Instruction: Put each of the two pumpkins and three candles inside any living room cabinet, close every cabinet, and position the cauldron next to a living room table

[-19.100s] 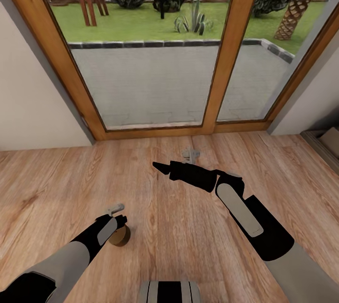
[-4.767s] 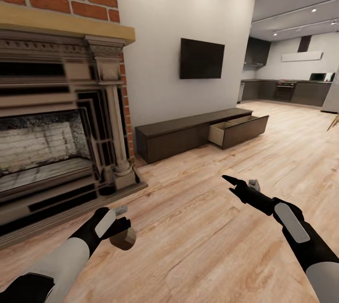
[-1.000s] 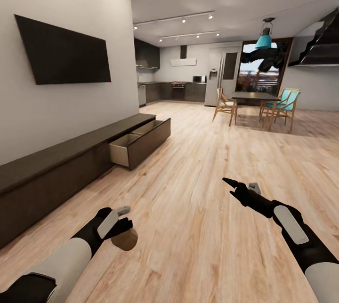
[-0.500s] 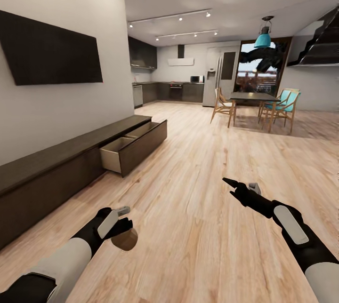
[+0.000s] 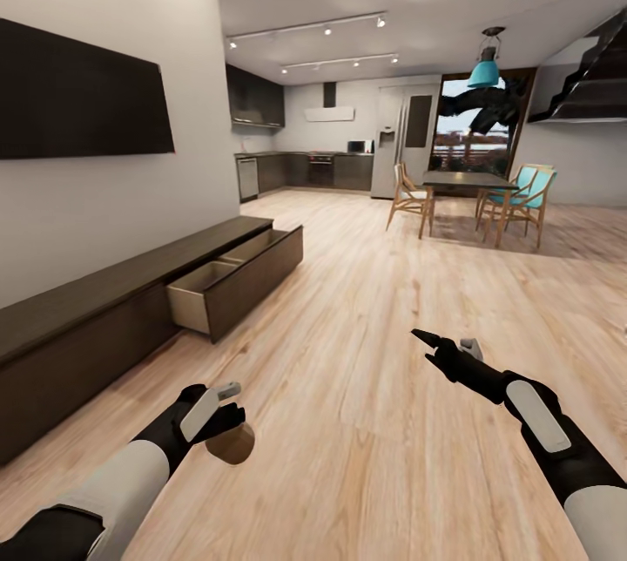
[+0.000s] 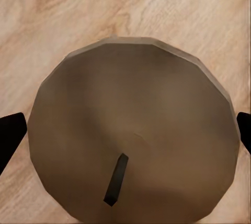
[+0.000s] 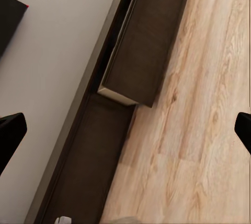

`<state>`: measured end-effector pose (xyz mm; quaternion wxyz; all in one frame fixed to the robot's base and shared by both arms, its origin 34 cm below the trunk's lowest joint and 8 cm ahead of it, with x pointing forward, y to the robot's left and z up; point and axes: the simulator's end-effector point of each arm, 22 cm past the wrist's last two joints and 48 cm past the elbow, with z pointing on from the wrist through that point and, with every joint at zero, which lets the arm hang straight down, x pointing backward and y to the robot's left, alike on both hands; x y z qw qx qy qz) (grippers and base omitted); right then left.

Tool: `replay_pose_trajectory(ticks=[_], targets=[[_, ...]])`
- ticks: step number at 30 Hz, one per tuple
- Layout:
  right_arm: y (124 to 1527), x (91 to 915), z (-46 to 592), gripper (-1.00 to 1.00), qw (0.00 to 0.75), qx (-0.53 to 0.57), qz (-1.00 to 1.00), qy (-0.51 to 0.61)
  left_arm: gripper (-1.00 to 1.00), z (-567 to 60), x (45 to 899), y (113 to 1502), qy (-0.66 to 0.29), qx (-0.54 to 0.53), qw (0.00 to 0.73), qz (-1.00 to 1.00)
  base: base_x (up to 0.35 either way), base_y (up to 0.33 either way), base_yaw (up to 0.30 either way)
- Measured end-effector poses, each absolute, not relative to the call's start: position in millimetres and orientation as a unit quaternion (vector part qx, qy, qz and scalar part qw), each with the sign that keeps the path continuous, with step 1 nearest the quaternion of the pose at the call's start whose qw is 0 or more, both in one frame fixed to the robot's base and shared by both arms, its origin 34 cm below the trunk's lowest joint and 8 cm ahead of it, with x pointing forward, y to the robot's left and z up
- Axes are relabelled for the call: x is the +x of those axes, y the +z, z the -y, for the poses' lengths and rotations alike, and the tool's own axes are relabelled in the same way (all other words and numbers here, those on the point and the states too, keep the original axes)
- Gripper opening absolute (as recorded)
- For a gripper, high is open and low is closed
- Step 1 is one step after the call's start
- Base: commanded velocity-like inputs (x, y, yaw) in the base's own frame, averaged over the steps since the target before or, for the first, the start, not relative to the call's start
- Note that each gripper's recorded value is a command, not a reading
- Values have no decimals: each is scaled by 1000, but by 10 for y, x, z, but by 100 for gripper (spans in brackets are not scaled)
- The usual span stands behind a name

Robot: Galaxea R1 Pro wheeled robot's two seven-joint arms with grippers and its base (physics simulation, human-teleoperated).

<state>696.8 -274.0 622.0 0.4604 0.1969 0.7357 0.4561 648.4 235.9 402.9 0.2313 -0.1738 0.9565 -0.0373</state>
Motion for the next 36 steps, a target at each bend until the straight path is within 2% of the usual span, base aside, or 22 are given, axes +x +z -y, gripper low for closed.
replay_pose_trajectory(ticks=[21,31,36], targets=[[6227,6954,2752,100,460,199,-735,456,-100,-2357,6493,4078,-38,-173,236,-956,284,-179,-270],[6252,6949,2754,100,462,198,-735,456,-100,-2296,6492,4103,-32,-158,239,-958,299,-90,-273],[6260,6948,2754,100,462,198,-734,456,-100,-2259,6493,4112,-34,-155,240,-958,304,-70,-87]])
